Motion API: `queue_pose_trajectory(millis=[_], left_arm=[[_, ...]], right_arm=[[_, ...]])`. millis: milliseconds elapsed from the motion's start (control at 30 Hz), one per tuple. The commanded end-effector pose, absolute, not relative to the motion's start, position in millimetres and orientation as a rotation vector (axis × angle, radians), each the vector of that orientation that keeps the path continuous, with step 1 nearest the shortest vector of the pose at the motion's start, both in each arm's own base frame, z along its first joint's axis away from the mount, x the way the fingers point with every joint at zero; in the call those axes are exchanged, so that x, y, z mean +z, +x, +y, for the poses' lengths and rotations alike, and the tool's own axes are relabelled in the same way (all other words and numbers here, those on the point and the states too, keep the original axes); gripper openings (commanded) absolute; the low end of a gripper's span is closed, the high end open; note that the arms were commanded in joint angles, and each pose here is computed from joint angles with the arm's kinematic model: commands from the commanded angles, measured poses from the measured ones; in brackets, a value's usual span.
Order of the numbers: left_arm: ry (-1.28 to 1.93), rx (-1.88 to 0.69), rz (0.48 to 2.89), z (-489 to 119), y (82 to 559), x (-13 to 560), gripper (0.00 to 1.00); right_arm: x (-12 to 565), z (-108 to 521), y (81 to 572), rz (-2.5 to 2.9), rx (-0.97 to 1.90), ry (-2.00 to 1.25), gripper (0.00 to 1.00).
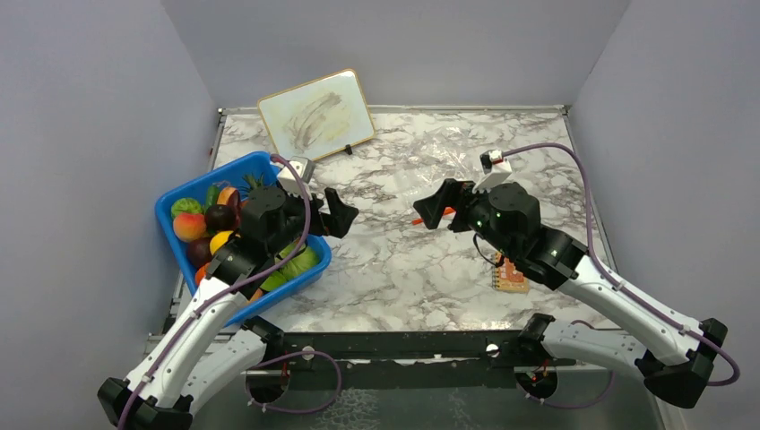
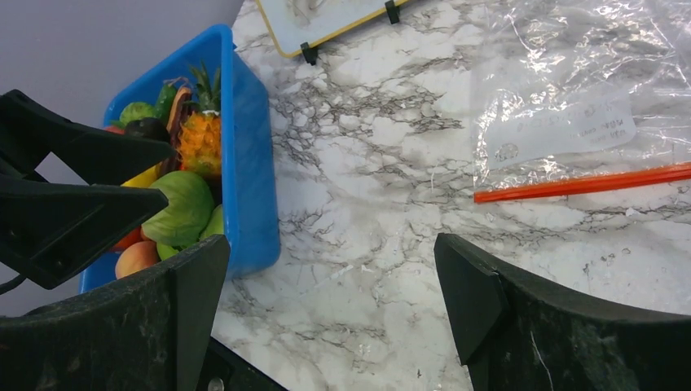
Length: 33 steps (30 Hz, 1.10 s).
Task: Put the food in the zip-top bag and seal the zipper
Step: Pick up the zipper food storage bag at the center of the board.
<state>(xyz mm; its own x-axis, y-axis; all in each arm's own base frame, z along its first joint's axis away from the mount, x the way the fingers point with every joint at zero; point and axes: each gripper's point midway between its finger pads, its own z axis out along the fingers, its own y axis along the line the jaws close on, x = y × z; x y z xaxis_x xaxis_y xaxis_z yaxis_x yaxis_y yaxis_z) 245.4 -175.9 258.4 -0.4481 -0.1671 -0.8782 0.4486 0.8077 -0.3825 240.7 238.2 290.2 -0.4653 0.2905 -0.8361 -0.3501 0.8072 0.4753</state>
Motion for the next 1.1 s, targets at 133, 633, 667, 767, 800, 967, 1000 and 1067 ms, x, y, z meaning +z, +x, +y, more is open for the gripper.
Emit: queue_pose_trajectory(millis=[133, 633, 667, 767, 800, 967, 1000, 1067], left_arm=[[0.19, -0.68, 1.846, -166, 247, 274, 1.0], [0.175, -0.617, 1.868, -157, 248, 250, 1.0], [0.182, -0.622, 1.866, -158, 248, 249, 1.0], [0.211, -0.634, 1.861, -161, 245, 247, 1.0], [0.213, -0.634, 1.861, -161, 245, 246, 1.0], [0.225, -0.622, 1.855, -159, 245, 241, 1.0], [0.225, -0.623, 1.847, -159, 244, 243, 1.0], [0.23, -0.616, 1.83, -157, 243, 245, 1.0]], right_arm=[[289, 236, 242, 1.9, 0.741, -0.008, 1.0], [247, 250, 265, 1.975, 0.555, -0.158, 0.98], [238, 254, 267, 2.004, 0.535, -0.182, 0.97], [208, 263, 275, 2.104, 0.455, -0.227, 0.93], [199, 264, 277, 2.125, 0.43, -0.238, 0.89], [168, 259, 294, 2.192, 0.306, -0.158, 0.7], [166, 259, 297, 2.2, 0.305, -0.138, 0.67], [163, 257, 306, 2.203, 0.311, -0.091, 0.61]])
